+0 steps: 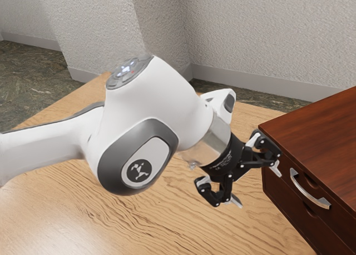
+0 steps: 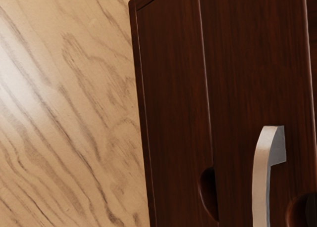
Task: Pull the drawer handle with one arm to open the drawer
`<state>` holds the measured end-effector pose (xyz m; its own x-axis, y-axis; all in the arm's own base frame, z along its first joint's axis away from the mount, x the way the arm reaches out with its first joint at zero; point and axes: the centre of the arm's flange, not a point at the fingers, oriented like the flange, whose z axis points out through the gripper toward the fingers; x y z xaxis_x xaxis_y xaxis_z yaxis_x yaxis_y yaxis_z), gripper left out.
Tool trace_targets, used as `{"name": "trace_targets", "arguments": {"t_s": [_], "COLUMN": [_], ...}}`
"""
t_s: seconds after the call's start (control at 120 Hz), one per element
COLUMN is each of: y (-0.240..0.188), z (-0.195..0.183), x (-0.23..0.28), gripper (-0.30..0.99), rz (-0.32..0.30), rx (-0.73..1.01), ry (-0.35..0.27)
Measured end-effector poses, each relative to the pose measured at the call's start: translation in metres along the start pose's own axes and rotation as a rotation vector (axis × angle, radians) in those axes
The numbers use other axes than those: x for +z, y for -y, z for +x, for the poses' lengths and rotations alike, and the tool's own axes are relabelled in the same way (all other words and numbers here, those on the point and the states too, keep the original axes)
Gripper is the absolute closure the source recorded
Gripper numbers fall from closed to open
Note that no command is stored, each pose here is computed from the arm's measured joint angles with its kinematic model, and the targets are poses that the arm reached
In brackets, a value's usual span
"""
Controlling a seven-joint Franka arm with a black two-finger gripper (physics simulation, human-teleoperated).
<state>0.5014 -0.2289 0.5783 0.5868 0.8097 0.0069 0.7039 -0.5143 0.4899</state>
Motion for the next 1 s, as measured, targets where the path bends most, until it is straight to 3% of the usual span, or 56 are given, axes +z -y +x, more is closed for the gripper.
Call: {"name": "trace_targets", "arguments": {"t_s": [0.6,1.0], "y": [-0.012,-0.018], "z": [-0.003,-0.01], "x": [0.036,0.054], "gripper": [0.03,0.03], "rz": [-0.041,-0.035], "rx": [-0.046,-0.052], "ry": [0.006,0.025]}}
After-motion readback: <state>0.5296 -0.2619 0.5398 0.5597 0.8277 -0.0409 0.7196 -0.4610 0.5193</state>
